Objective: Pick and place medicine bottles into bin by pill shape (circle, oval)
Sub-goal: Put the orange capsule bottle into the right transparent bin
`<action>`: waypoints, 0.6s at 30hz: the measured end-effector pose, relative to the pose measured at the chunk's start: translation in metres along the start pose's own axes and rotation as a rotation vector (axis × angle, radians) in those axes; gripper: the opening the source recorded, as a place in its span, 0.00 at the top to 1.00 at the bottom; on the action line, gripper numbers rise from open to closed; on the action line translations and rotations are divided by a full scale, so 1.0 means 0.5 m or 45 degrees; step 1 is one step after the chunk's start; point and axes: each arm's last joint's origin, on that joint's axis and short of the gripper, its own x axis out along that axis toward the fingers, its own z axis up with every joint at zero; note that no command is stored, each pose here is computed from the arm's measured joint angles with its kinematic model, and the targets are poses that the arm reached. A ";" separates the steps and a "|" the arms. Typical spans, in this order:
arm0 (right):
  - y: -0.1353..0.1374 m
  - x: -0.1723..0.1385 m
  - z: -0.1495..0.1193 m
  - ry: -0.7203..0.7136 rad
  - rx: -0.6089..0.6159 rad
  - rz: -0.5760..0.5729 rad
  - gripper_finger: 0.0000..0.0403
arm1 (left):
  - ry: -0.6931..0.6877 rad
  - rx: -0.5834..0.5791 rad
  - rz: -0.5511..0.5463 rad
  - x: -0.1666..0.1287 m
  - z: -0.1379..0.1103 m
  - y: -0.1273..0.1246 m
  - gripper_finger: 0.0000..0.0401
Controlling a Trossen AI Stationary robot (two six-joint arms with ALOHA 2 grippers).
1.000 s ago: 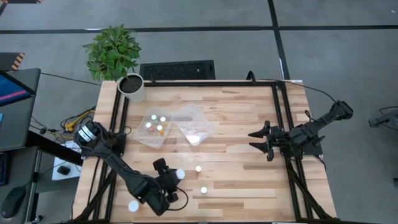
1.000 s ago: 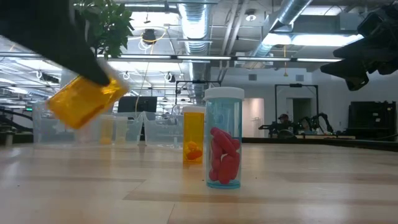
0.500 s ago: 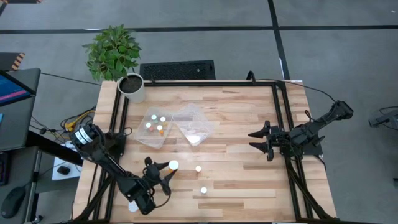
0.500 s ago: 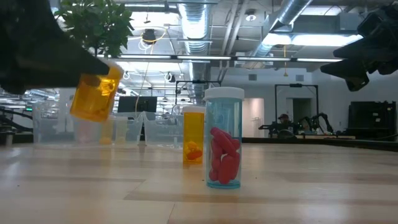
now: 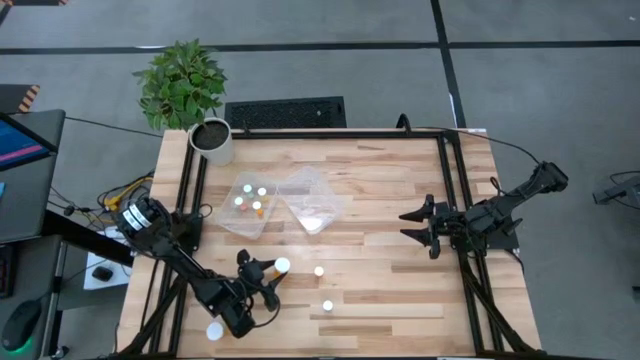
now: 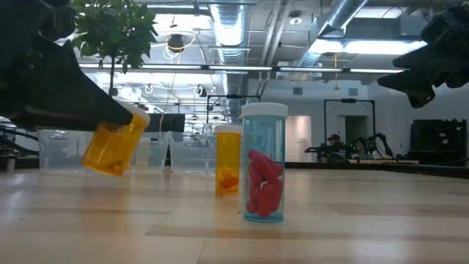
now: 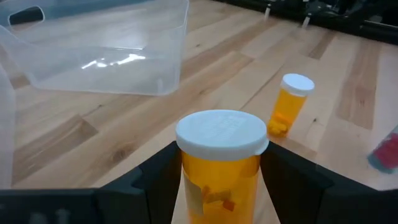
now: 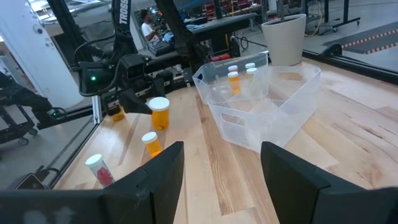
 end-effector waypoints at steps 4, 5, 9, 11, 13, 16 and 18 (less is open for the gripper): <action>0.000 0.000 0.000 0.000 0.000 0.000 0.44 | 0.000 0.000 0.002 0.001 0.000 0.000 0.50; 0.000 0.000 0.000 0.000 0.000 0.000 0.44 | 0.000 0.000 0.002 0.001 0.000 0.000 0.50; 0.000 0.000 0.000 0.000 0.000 0.000 0.44 | 0.048 0.000 -0.011 0.001 -0.002 0.000 0.49; 0.000 0.000 0.000 0.000 0.000 0.000 0.44 | 0.076 -0.001 -0.018 0.001 -0.003 -0.001 0.47; 0.000 0.000 0.000 0.000 0.001 0.000 0.44 | 0.090 -0.002 -0.022 0.001 -0.004 -0.001 0.45; 0.000 0.000 0.000 0.000 0.001 0.000 0.44 | 0.114 -0.001 -0.029 0.001 -0.005 -0.001 0.43; 0.000 0.000 0.000 0.000 0.001 0.000 0.44 | 0.148 0.001 -0.038 0.001 -0.006 -0.001 0.41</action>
